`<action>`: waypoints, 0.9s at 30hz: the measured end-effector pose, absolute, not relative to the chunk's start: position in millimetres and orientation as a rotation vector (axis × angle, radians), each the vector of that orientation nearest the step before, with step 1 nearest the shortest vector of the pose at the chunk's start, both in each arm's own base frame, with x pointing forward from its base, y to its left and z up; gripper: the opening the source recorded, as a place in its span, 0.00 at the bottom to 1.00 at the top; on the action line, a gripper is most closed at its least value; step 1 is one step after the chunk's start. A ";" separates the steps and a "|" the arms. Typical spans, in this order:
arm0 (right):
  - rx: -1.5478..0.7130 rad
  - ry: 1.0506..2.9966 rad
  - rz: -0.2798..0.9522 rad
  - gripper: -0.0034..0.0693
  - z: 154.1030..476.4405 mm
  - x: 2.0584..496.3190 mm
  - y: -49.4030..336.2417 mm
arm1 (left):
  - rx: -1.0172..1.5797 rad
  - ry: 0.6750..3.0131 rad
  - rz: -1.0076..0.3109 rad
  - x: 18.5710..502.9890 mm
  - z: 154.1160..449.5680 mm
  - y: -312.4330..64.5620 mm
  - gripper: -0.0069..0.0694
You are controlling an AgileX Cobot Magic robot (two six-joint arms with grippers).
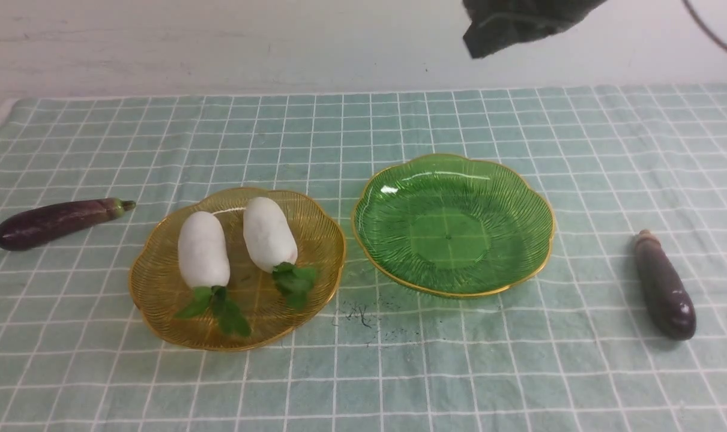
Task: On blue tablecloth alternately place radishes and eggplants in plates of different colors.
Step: 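Place the eggplant on the green plate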
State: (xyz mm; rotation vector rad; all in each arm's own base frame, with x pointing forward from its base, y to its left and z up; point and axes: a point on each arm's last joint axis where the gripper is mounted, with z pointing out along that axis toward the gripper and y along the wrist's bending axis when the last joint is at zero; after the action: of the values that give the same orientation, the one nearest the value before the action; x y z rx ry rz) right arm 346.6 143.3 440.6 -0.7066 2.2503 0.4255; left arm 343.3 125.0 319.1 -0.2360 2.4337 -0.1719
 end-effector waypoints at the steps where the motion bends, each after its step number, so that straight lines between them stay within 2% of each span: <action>1: -0.707 2.251 0.432 0.03 440.8 345.3 143.3 | -0.207 2.424 -0.155 354.5 315.8 130.3 0.11; 4: -0.705 2.269 0.486 0.03 435.8 343.6 145.1 | -0.134 2.428 -0.130 379.3 304.7 141.5 0.13; 7: -0.707 2.322 0.555 0.03 419.7 343.6 149.4 | -0.063 2.449 -0.117 403.8 286.2 149.8 0.23; 12: -0.722 2.396 0.607 0.03 395.3 343.6 152.5 | 0.221 2.521 -0.049 426.0 248.9 142.9 0.53; 16: -0.735 2.395 0.616 0.03 393.3 343.2 153.3 | 0.436 2.548 0.020 436.6 222.6 136.1 0.81; 19: -0.736 2.385 0.649 0.03 394.4 342.5 155.2 | 0.526 2.556 0.089 442.1 207.9 136.5 0.96; 27: -0.724 2.371 0.718 0.03 396.7 341.1 158.7 | 0.573 2.533 0.218 452.6 185.7 144.8 0.98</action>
State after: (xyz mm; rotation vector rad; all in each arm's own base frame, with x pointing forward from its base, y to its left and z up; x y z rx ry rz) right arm 341.1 158.7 396.7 -0.7237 2.3709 0.7177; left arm 452.6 144.8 185.7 0.5729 2.5328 0.2177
